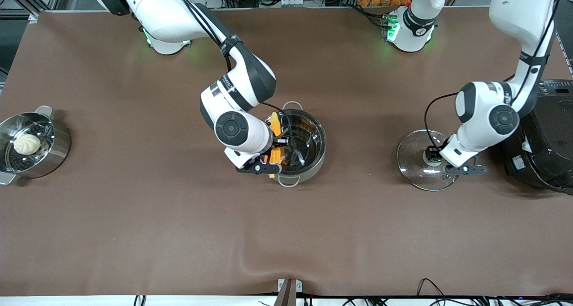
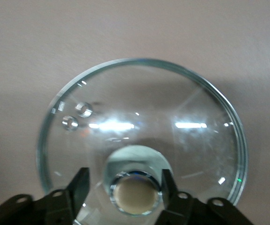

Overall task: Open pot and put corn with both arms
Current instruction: 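Carry the corn over the pot while the left gripper sets the lid down, then lower the corn into the pot and open the right gripper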

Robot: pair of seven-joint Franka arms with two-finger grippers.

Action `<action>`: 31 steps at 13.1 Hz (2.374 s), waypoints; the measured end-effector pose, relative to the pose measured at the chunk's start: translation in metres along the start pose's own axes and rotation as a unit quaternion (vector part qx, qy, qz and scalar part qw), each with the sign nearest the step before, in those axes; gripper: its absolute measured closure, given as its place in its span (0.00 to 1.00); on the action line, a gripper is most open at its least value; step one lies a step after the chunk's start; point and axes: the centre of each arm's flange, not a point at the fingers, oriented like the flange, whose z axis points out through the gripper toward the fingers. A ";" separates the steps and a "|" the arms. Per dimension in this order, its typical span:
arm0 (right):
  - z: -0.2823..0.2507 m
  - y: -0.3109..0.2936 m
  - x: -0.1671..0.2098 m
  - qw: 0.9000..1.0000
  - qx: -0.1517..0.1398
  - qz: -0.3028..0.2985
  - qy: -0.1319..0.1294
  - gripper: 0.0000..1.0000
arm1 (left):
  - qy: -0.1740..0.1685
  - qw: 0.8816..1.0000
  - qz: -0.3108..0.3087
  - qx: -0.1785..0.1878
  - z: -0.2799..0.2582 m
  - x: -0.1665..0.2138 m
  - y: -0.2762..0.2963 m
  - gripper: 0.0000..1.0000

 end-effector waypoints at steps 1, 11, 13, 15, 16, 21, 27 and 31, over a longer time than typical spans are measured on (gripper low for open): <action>-0.001 -0.002 0.002 1.000 0.011 0.005 0.004 0.61 | -0.002 1.000 -0.006 0.001 -0.008 0.005 -0.007 0.13; 0.038 -0.018 -0.001 1.000 0.018 0.020 0.006 0.61 | -0.024 0.999 -0.025 0.012 -0.281 0.048 -0.026 0.00; 0.041 -0.022 -0.005 1.000 0.017 0.018 0.005 0.61 | -0.023 0.999 -0.026 0.013 -0.317 0.038 -0.026 0.00; 0.043 -0.023 -0.006 1.000 0.016 0.017 0.005 0.61 | -0.018 0.999 -0.025 0.013 -0.340 0.027 -0.023 0.00; 0.044 -0.023 -0.005 1.000 0.017 0.017 0.006 0.61 | -0.014 1.000 -0.024 0.013 -0.348 0.023 -0.021 0.00; 0.052 -0.024 -0.002 1.000 0.019 0.018 0.011 0.61 | -0.002 1.000 -0.020 0.013 -0.364 0.015 -0.016 0.00; 0.054 -0.030 -0.007 1.000 0.015 0.010 0.017 0.30 | 0.011 1.000 -0.021 0.014 -0.387 0.002 -0.016 0.00; 0.044 -0.028 -0.002 0.999 0.018 0.014 0.026 0.00 | 0.015 1.000 -0.021 0.015 -0.400 -0.007 -0.016 0.00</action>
